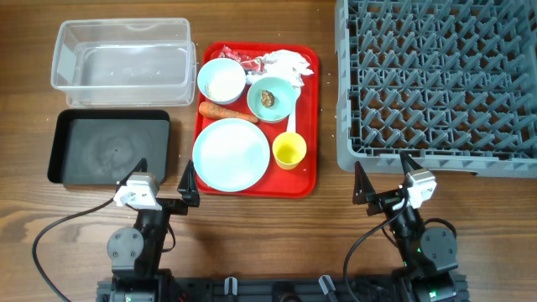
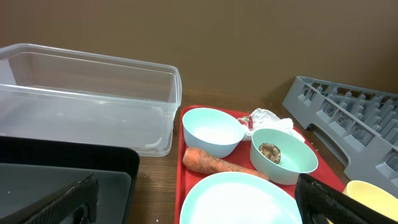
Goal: Sort waste into correct bins and load items into the dishwasher rack
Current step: 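Move both grippers from rest toward the yellow cup on the red tray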
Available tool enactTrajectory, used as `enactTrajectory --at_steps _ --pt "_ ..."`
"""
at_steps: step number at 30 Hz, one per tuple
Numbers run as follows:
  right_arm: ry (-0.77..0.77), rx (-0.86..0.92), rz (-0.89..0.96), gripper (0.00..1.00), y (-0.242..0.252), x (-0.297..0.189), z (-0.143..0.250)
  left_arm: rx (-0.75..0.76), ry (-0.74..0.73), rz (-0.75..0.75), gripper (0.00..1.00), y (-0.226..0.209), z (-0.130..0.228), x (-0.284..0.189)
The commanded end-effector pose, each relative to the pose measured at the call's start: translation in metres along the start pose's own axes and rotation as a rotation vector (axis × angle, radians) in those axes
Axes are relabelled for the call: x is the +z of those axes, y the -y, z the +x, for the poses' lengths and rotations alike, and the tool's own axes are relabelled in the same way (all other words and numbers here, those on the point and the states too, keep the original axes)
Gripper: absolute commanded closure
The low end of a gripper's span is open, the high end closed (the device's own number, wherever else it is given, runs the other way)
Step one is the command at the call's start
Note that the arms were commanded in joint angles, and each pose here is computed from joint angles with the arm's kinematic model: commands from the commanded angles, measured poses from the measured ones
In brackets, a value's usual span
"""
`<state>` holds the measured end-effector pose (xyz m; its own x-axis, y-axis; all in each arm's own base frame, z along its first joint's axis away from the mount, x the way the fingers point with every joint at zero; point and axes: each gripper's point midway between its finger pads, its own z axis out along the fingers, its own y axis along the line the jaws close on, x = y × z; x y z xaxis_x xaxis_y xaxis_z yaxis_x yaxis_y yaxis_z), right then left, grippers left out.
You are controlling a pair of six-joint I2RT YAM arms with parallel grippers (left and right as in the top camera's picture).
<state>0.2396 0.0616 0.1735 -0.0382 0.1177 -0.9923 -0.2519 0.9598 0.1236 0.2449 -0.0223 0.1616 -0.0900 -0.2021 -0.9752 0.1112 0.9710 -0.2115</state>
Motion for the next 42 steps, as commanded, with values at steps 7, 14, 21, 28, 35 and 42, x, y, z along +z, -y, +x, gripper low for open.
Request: enactTrajectory --at_steps 7,14,21,28,35,42 --pt "0.003 0.01 -0.003 0.0 0.0 0.0 -0.001 -0.009 -0.002 -0.012 0.0 -0.003 0.003 0.0" --pt "0.003 0.01 -0.003 0.0 0.0 0.0 -0.001 -0.009 -0.002 -0.012 0.0 -0.003 0.003 0.0" --pt "0.003 0.009 -0.003 0.0 0.0 0.0 -0.001 0.005 0.003 -0.045 0.0 -0.008 0.002 0.0" --pt "0.021 0.008 -0.002 0.0 0.0 0.0 -0.005 0.005 0.003 -0.044 0.0 -0.008 0.002 0.0" --pt "0.319 -0.01 -0.097 0.0 -0.019 -0.013 -0.077 0.02 0.156 0.083 0.0 0.017 -0.04 -0.005" --pt "0.471 -0.081 -0.135 0.0 -0.033 -0.037 -0.14 0.039 0.237 0.109 0.0 0.036 -0.114 -0.017"
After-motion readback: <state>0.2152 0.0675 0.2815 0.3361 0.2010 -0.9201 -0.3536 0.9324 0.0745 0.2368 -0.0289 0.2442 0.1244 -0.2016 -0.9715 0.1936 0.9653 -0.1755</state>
